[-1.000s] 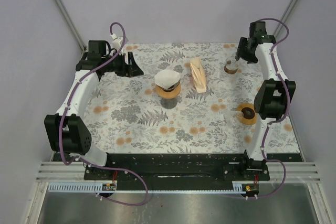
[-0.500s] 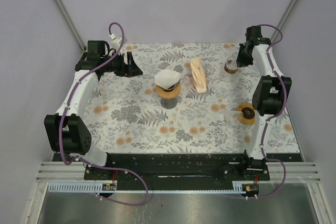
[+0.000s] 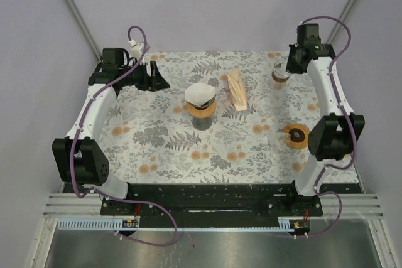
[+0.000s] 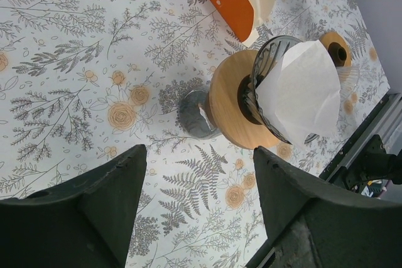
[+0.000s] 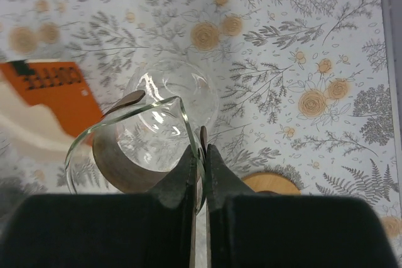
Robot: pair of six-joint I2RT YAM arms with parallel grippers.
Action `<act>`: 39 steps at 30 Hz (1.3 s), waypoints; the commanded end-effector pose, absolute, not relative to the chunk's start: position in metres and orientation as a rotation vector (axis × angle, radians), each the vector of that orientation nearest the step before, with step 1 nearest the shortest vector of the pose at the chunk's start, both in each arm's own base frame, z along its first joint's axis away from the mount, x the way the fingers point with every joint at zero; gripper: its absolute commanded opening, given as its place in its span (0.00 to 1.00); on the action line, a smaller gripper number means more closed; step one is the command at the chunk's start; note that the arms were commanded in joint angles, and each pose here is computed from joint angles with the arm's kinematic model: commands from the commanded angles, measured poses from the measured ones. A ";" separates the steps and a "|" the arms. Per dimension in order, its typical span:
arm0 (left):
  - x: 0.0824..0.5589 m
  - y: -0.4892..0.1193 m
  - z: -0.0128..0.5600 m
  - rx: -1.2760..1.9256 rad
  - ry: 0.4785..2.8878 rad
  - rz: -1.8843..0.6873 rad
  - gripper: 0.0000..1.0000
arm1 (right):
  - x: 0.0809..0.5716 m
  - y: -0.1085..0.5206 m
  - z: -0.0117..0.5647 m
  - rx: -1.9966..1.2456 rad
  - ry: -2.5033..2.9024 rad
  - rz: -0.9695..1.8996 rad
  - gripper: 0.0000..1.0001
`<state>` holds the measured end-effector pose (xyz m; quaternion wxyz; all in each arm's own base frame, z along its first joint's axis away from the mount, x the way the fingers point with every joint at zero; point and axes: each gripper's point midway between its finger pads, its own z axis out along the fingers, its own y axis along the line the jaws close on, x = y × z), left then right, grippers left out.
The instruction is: Place the coffee filter in the dripper
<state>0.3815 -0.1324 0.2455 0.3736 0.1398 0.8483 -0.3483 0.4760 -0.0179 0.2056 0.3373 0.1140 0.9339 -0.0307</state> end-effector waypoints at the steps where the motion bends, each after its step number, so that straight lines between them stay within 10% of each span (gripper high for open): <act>1: 0.382 -0.132 0.266 0.383 2.091 -0.895 0.73 | 0.429 0.030 0.288 0.190 2.252 -0.038 0.00; 15: 0.382 -0.134 0.270 0.374 2.080 -0.925 0.73 | 0.292 0.182 0.190 -0.131 2.449 0.184 0.00; 26: 0.383 -0.129 0.268 0.365 2.077 -0.918 0.73 | 0.296 0.214 0.148 -0.176 2.449 0.242 0.01; 34: 0.383 -0.130 0.272 0.367 2.070 -0.924 0.73 | 0.292 0.215 0.125 -0.234 2.515 0.215 0.20; 39: 0.382 -0.130 0.272 0.368 2.070 -0.928 0.73 | 0.292 0.213 0.138 -0.272 2.506 0.200 0.57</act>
